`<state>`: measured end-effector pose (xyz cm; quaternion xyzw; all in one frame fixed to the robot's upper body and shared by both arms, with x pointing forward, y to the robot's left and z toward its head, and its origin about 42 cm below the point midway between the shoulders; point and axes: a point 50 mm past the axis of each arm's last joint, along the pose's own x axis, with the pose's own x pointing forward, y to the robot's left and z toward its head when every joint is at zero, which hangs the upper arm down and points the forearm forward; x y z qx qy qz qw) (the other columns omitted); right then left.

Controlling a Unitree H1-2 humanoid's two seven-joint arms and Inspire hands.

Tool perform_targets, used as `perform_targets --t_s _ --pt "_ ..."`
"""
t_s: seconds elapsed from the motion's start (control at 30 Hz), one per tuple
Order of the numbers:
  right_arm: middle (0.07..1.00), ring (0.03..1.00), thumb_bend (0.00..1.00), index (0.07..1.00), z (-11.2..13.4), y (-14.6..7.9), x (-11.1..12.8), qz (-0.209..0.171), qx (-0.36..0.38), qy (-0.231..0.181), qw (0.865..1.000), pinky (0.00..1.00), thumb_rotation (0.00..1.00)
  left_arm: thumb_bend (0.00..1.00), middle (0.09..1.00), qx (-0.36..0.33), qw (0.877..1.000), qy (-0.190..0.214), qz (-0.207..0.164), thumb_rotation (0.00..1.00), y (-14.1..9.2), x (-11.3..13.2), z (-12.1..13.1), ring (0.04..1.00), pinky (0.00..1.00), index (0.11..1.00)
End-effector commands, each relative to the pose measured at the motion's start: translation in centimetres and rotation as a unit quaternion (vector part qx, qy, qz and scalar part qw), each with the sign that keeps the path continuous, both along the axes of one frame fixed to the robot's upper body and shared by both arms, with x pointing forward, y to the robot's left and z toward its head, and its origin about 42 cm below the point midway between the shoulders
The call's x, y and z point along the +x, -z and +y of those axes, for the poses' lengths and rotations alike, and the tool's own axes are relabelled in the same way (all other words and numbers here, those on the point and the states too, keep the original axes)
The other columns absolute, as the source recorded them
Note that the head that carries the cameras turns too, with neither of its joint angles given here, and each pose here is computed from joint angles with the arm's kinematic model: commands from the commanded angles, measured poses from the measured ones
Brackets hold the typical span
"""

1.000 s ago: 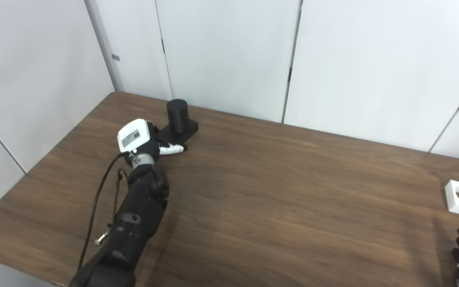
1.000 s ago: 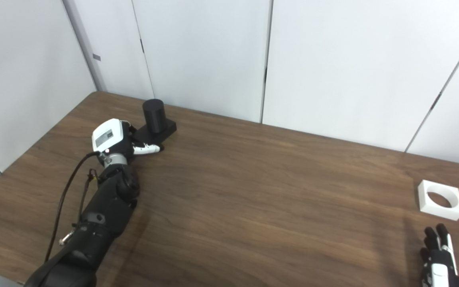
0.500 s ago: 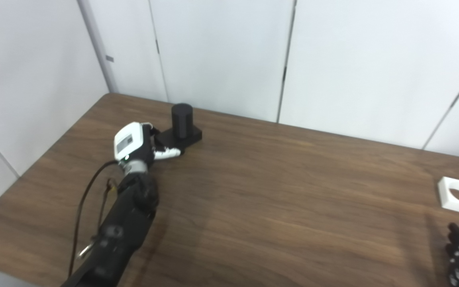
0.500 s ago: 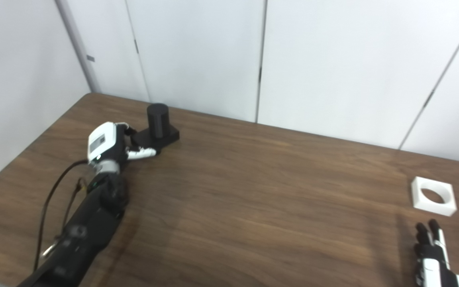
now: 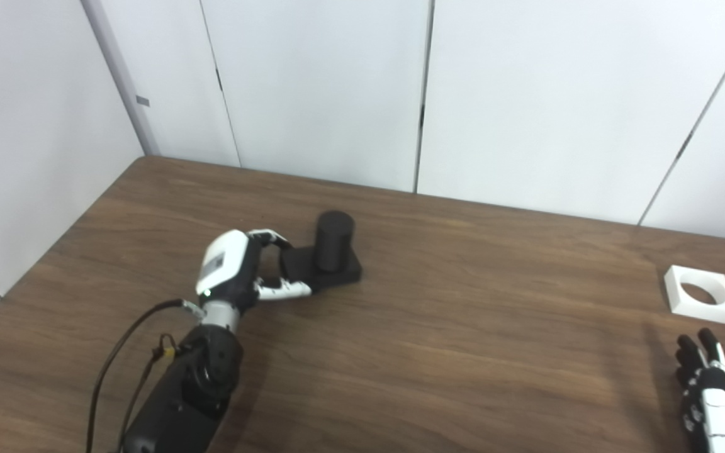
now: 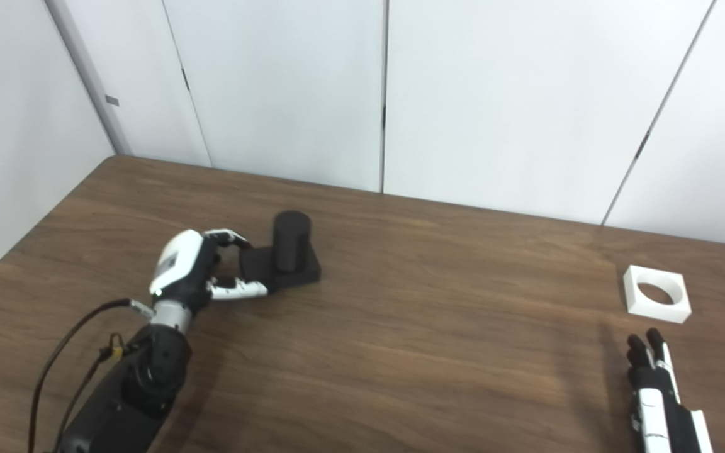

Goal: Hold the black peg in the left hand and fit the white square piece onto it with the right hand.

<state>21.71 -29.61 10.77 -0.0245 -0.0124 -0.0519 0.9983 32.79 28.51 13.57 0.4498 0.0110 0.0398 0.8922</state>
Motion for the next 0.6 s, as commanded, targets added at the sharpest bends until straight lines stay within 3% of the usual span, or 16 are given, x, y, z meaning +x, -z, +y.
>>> perform_targets --t_s 0.0,0.23,0.57 --pt "0.958 1.0 0.5 1.0 1.3 -0.1 -0.1 0.004 0.008 -0.013 1.0 1.0 0.91 0.51 0.785 -0.009 0.998 0.05 -0.032 0.05 -1.8 0.1 -1.9 0.812 0.71 0.488" --pt "0.939 0.999 0.5 1.0 2.0 -0.4 0.0 0.015 -0.008 0.0 1.0 1.0 0.94 0.51 0.78 -0.023 0.992 0.118 -0.027 0.05 -1.1 -2.0 -4.9 0.792 0.69 0.487" --pt "0.943 1.0 0.53 1.0 2.9 -0.7 0.5 0.013 0.004 -0.004 1.0 1.0 0.93 0.51 0.785 -0.034 0.984 0.173 -0.003 0.04 0.5 -4.4 -7.4 0.791 0.67 0.487"
